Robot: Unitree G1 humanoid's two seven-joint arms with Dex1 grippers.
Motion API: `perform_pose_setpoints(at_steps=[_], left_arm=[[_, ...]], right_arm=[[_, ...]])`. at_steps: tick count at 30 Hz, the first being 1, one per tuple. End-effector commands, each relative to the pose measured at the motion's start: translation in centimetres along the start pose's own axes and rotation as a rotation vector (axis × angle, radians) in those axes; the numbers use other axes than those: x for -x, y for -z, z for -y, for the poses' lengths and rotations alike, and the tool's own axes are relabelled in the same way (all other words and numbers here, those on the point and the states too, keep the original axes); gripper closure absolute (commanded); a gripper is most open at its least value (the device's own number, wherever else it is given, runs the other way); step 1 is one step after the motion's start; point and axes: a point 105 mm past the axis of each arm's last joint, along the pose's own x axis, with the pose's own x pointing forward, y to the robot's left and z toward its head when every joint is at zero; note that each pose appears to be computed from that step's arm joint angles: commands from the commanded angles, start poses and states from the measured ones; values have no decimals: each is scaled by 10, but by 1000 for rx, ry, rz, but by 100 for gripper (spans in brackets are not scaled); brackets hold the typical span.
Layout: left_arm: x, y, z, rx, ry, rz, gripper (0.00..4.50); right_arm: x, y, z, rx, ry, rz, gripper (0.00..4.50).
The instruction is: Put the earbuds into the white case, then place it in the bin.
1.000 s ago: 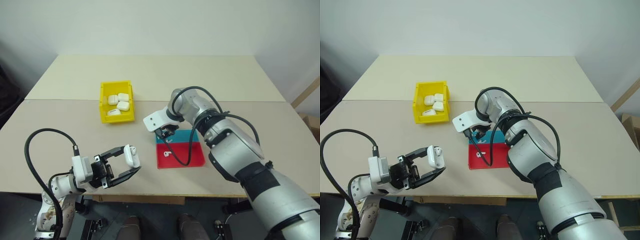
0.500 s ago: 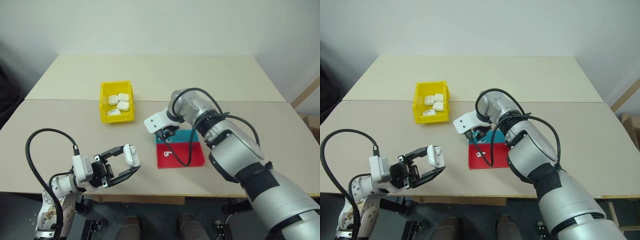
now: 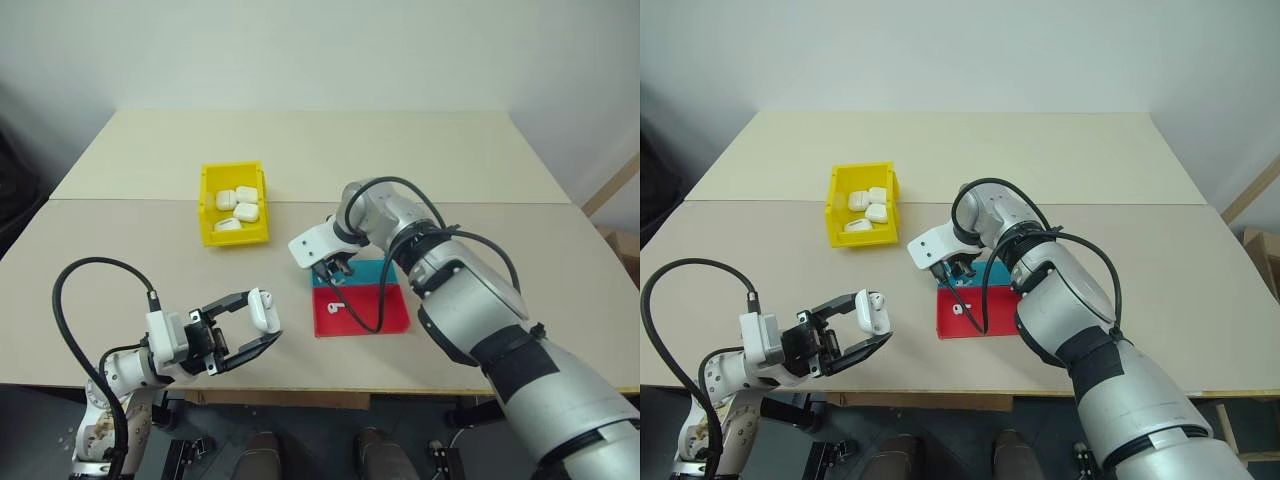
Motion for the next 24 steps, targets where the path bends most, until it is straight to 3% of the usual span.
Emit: perform_pose_setpoints(at_steps=[1,13,19,24], left_arm=[[-1,-7,-1,-30,4,15,172],[-3,-8,-2,-32,-1,24,172],[-11,-18,-9,-40,-6,74,172],[-29,-29,-18,-51,17,150,172]], right_arm=[[0,0,-1,13,-2,2,358],[8,0,5,-1,31,20,358],[46,7,24,-129,159,127,358],[96,29,25,-340,276,310,358]])
